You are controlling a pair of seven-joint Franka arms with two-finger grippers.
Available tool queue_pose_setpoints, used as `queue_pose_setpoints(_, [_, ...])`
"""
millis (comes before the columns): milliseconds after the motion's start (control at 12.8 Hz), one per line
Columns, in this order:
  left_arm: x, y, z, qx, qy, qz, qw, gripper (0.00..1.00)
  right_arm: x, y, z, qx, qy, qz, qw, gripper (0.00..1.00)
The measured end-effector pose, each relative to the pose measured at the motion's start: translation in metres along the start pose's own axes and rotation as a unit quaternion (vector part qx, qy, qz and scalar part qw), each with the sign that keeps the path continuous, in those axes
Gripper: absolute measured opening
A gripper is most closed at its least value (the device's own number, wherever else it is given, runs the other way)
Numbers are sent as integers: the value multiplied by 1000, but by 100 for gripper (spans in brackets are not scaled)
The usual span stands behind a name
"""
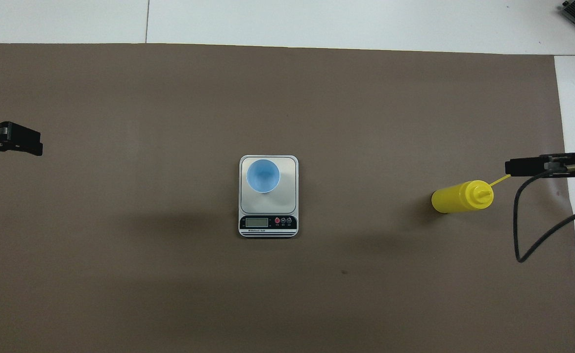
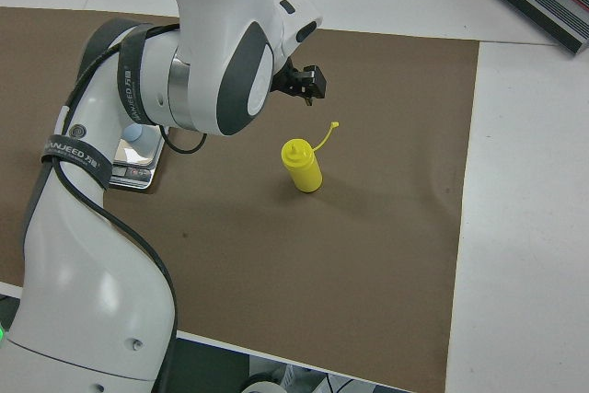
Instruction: Pour seasoning into cup on scale with both arms
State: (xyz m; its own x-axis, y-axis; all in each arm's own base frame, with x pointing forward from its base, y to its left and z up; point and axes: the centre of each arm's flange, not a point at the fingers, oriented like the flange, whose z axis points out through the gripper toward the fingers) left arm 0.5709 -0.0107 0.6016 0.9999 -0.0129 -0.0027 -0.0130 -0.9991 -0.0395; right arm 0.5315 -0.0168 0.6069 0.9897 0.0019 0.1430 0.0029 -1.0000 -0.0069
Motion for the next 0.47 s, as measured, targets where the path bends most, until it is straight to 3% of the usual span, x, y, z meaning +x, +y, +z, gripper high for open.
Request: queue_pose_setpoints(469, [0, 0, 0, 0, 0, 0, 1000, 100, 21, -45, -46, -18, -26, 56, 998, 100])
